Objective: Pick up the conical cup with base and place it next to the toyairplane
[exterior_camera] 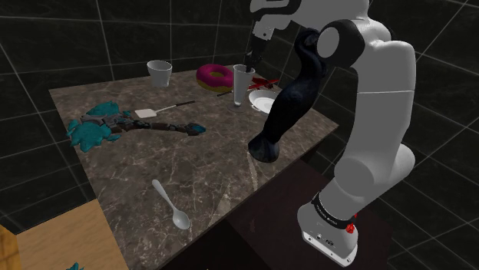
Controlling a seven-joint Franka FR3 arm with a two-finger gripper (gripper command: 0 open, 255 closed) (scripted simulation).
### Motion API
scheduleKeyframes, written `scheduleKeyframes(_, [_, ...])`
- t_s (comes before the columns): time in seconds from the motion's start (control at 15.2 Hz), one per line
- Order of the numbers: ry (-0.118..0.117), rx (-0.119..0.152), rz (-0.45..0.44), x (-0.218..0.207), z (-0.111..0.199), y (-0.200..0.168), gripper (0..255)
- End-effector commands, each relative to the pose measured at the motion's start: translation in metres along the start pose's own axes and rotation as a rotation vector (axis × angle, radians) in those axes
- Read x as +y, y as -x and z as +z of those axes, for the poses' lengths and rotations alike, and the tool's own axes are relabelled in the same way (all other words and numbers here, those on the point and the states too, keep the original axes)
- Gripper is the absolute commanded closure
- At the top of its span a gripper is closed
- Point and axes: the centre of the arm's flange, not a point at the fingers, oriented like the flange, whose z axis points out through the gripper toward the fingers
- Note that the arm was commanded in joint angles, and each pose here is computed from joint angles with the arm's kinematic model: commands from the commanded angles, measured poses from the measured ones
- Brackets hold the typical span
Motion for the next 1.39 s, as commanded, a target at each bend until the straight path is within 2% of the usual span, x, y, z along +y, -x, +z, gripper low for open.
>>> scheduleKeyframes(0.0, [0.0, 0.001, 0.0, 0.0, 0.0, 0.0, 255])
scheduleKeyframes(0.13, [0.0, 0.001, 0.0, 0.0, 0.0, 0.0, 255])
scheduleKeyframes(0.2, [0.0, 0.001, 0.0, 0.0, 0.0, 0.0, 0])
scheduleKeyframes(0.53, [0.0, 0.001, 0.0, 0.0, 0.0, 0.0, 0])
scheduleKeyframes(0.79, [0.0, 0.001, 0.0, 0.0, -0.05, 0.0, 0])
scheduleKeyframes(1.32, [0.0, 0.001, 0.0, 0.0, -0.05, 0.0, 0])
